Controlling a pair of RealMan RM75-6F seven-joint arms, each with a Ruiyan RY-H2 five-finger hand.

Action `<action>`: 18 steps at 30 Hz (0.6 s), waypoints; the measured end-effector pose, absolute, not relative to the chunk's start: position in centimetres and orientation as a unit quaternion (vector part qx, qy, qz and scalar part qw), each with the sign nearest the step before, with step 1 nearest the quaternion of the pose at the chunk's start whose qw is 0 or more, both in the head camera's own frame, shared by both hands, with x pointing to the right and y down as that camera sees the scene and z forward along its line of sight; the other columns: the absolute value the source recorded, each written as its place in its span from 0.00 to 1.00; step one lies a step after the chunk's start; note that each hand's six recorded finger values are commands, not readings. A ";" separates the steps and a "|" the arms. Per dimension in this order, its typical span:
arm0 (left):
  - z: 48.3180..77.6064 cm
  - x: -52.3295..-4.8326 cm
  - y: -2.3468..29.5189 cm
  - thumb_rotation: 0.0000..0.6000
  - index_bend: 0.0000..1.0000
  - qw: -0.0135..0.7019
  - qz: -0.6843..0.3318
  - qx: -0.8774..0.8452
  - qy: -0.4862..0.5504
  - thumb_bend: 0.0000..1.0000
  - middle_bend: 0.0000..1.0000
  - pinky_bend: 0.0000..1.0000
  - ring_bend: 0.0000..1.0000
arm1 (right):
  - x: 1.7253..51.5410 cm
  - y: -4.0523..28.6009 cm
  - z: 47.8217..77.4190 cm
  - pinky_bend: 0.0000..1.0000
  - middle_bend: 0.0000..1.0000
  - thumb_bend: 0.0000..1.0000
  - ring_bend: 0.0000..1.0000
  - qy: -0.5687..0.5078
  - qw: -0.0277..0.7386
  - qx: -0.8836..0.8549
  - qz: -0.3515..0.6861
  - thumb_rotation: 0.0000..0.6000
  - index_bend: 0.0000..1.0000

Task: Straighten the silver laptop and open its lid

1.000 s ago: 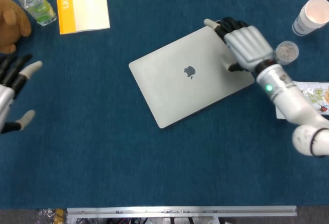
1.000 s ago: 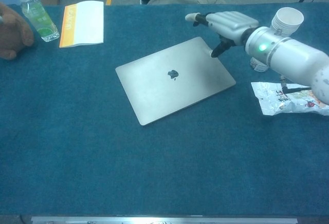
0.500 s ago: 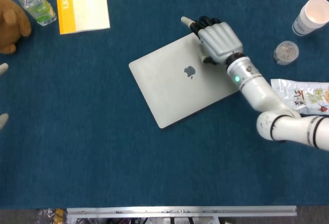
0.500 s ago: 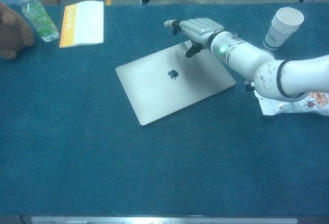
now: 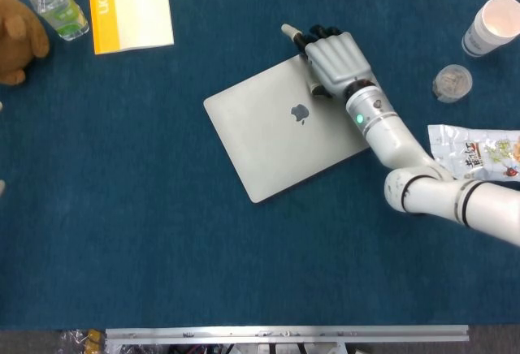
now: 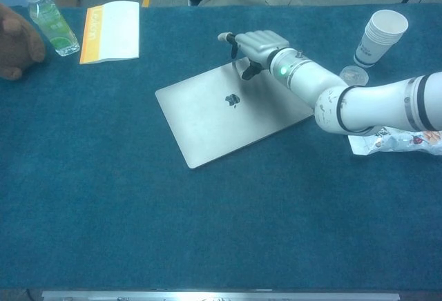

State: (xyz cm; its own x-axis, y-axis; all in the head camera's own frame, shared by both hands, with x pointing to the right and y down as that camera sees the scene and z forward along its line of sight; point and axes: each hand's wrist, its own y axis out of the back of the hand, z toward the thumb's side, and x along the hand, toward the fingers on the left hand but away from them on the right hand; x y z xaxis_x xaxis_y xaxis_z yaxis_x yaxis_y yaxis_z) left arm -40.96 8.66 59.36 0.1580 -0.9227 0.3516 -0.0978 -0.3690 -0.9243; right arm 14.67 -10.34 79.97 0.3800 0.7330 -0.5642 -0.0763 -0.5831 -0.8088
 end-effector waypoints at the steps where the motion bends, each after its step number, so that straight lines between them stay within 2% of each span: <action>1: 59.3 -41.0 8.7 1.00 0.09 0.400 -0.515 -0.647 0.395 0.25 0.04 0.04 0.01 | 14.7 -10.4 80.2 0.18 0.29 0.64 0.12 -0.225 0.398 -0.728 0.511 0.98 0.00; 18: 59.2 -41.3 8.8 1.00 0.09 0.400 -0.514 -0.647 0.396 0.25 0.03 0.04 0.01 | 14.7 -10.4 80.6 0.18 0.29 0.64 0.12 -0.219 0.409 -0.723 0.513 0.98 0.00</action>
State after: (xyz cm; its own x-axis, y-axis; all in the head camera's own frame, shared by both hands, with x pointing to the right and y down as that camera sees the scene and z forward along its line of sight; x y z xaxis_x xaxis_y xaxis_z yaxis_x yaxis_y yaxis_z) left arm -41.33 8.84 59.22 0.1566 -0.9241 0.3486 -0.1014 -0.3662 -0.9250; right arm 14.70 -10.44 80.62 0.3785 0.7356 -0.5618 -0.1029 -0.5698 -0.8153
